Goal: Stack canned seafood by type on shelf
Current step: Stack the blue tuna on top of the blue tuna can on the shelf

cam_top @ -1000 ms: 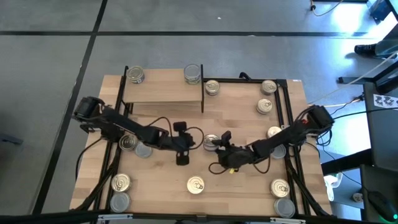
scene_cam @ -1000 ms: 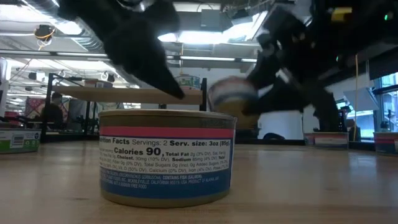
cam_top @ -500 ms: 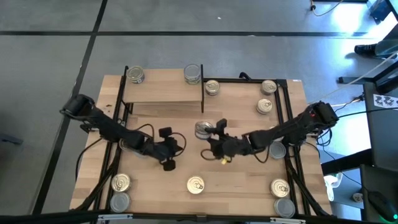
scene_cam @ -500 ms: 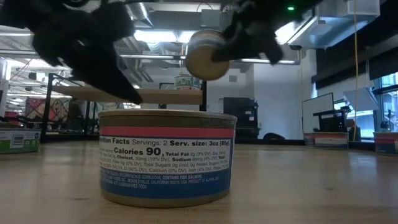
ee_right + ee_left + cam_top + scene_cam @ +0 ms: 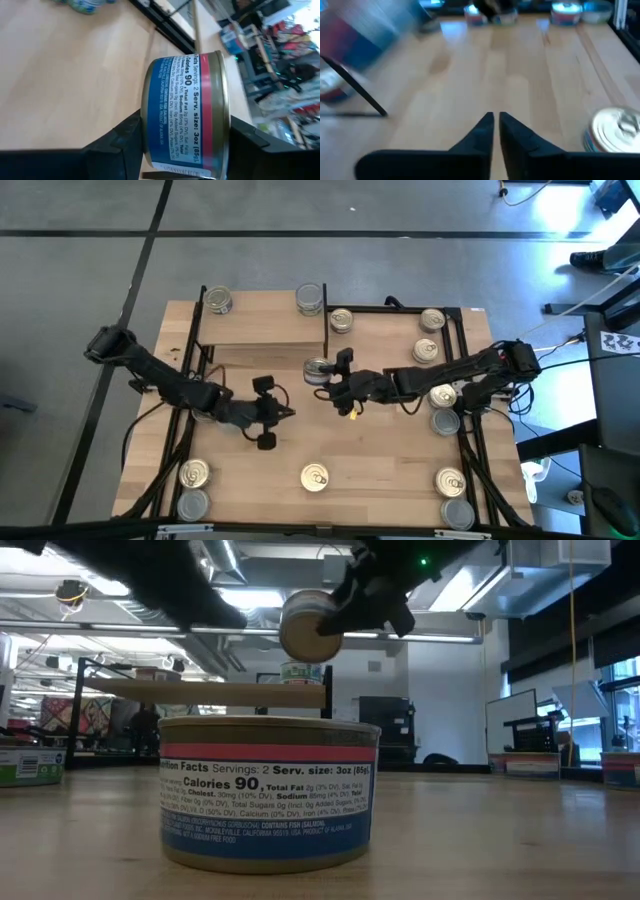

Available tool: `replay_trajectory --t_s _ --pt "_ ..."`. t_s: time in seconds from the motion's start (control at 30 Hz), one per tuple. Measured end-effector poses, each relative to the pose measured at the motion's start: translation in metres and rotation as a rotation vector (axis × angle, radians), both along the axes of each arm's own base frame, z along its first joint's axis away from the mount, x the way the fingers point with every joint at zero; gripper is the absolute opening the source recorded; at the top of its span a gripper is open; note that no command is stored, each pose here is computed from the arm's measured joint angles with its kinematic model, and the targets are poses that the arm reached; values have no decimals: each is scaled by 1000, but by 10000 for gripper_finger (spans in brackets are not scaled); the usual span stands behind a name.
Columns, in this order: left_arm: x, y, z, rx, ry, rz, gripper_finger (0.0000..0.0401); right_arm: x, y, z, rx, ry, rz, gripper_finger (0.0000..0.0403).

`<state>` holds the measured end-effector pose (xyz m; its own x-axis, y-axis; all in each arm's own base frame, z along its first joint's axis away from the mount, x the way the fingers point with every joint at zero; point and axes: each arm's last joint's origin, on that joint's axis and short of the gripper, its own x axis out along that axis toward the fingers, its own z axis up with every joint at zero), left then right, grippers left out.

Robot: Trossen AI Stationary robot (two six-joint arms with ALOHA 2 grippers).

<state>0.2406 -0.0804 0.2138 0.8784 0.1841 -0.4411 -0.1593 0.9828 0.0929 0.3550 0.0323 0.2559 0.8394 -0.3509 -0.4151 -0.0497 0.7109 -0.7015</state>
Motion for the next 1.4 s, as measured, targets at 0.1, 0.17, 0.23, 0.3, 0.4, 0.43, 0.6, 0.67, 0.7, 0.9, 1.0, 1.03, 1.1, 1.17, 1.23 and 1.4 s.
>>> replay_trajectory --t_s 0.1,0.17,0.23,0.3,0.4,0.43,0.6,0.67,0.7,0.9,1.0,1.03,1.1,1.17,1.23,1.4 --pt "0 10 15 93 -32 -11 80 1 -7 -1 11 8 4 198" --pt "1 17 25 185 -45 -30 119 1 -11 -1 21 7 4 198" --pt "4 23 34 259 -55 -23 158 1 -15 -1 41 8 2 198" --pt "6 29 38 333 -42 -22 197 2 -17 -1 79 -3 6 198" --pt "11 40 39 406 -31 -3 245 2 -17 -1 139 -17 28 198" --pt "13 43 38 425 -25 3 258 2 -17 -1 148 -18 36 198" --pt "20 51 34 464 -11 21 292 3 -16 1 162 -39 44 198" --pt "21 51 32 466 3 19 295 4 -15 1 170 -52 41 198" --pt "22 51 30 467 9 17 296 4 -16 2 170 -59 41 198" --pt "26 50 23 535 58 -20 296 5 -14 4 204 -80 90 198" --pt "27 50 23 561 59 -39 293 6 -13 6 213 -103 103 198" --pt "27 49 23 563 50 -41 288 6 -13 6 215 -107 108 198" --pt "28 49 25 561 31 -37 271 7 -13 7 225 -107 129 198" --pt "28 49 26 566 27 -39 246 7 -13 7 228 -107 133 198" --pt "28 49 26 575 28 -42 214 7 -12 7 228 -107 134 198" --pt "28 49 26 590 33 -54 189 7 -12 7 225 -104 143 226"
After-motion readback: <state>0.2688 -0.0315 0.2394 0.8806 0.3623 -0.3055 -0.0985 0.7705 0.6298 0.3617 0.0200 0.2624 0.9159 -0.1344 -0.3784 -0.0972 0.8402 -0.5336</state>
